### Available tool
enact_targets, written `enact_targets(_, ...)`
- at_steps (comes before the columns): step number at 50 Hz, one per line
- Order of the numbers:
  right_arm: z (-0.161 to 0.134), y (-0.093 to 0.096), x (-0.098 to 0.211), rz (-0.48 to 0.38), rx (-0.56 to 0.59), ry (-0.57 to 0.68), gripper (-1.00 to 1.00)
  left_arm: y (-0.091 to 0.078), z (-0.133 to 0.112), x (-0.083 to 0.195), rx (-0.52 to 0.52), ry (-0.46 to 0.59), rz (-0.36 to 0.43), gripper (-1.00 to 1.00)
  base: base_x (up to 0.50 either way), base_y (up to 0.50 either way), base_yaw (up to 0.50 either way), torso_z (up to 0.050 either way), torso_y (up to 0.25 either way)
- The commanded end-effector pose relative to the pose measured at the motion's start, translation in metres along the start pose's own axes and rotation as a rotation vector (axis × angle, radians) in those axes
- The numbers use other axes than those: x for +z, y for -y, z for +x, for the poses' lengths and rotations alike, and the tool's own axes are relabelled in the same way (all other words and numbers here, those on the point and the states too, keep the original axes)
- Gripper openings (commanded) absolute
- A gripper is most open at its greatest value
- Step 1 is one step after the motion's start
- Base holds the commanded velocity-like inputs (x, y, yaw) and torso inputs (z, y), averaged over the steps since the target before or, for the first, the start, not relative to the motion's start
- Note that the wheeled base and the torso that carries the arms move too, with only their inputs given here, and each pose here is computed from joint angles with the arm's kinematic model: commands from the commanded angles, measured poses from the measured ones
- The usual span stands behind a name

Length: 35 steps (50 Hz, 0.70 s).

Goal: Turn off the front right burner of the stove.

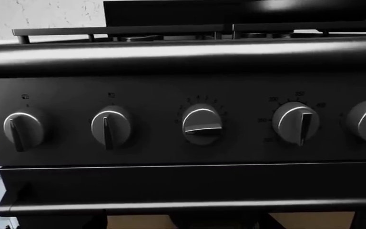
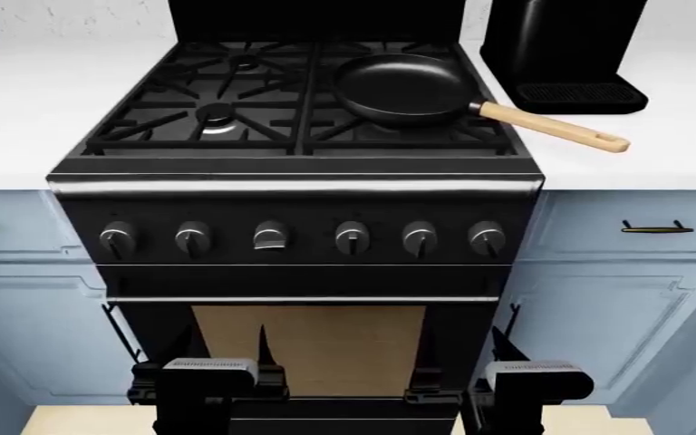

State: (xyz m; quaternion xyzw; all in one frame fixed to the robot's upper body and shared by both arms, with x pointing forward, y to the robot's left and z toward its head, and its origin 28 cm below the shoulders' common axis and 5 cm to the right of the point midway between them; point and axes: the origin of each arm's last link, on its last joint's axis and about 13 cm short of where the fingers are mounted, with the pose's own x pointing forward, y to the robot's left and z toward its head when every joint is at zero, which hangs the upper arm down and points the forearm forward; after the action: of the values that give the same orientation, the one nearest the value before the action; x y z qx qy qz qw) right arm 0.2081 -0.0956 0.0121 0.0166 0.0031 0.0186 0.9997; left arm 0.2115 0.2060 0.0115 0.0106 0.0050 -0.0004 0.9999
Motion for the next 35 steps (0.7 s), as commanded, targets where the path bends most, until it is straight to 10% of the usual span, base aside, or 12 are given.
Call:
enact_targets(1,0.0004,0.0,0.0002,0.001,0.003,0.0,1.0,0.0002,-0.0001,-0.0006,-0.002,-0.002,0.001,1.0,0.0,-0.04,0.0,0.0,0.0)
enact_targets(35,0.0005,0.0,0.0,0.003,0.009,0.002,1.0,0.0003,0.0007,-0.0009,-0.003,-0.004,0.0,1.0,0.0,-0.06,0.0,0.0,0.0)
